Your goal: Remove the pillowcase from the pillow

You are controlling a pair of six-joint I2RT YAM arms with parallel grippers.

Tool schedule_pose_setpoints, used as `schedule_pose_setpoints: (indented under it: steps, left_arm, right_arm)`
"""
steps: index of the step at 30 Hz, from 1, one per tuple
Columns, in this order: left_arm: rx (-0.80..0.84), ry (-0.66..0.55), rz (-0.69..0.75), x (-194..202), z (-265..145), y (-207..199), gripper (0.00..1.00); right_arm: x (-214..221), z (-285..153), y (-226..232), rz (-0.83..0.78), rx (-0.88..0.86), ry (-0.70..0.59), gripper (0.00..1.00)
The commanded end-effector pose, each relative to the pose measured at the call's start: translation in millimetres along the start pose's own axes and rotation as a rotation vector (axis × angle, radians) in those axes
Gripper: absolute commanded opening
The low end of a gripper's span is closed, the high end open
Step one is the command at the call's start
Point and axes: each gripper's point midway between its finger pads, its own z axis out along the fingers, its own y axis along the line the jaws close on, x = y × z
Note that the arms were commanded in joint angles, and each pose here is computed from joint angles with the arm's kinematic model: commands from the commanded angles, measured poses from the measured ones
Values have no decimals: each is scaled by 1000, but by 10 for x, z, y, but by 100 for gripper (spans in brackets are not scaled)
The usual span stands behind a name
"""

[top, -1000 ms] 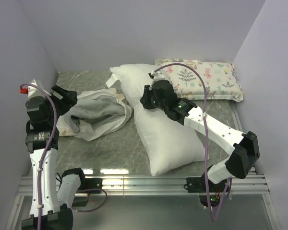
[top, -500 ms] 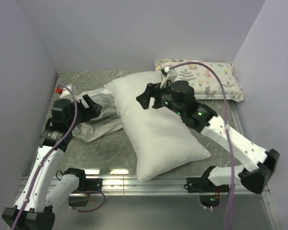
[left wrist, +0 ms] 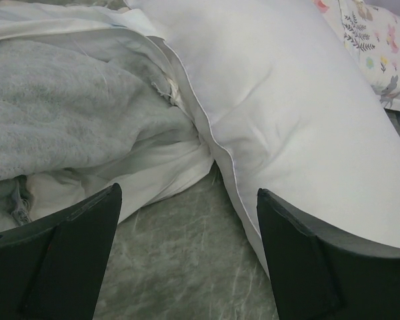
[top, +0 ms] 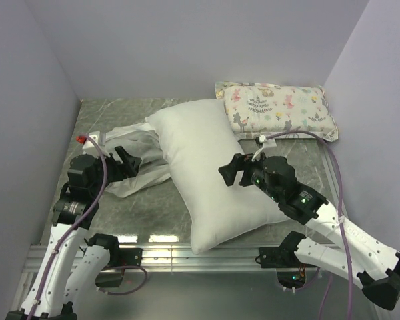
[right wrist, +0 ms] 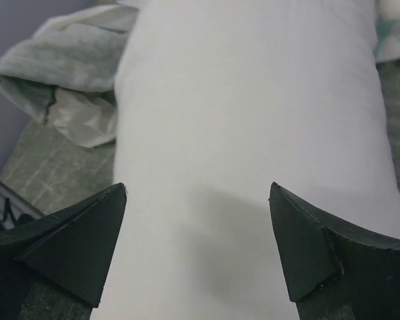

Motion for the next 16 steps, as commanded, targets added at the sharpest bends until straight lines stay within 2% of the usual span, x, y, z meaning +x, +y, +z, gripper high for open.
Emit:
schedule_pose_setpoints:
  steps: [1,16]
  left_arm:
    - [64,-39,42,-90,0,-112,87]
    - [92,-45,54,-80,-41,-150,88]
  right_arm:
    - [-80,-123,-122,44,41,-74,95]
    - [-13,-91,-100,18,23,-46,97]
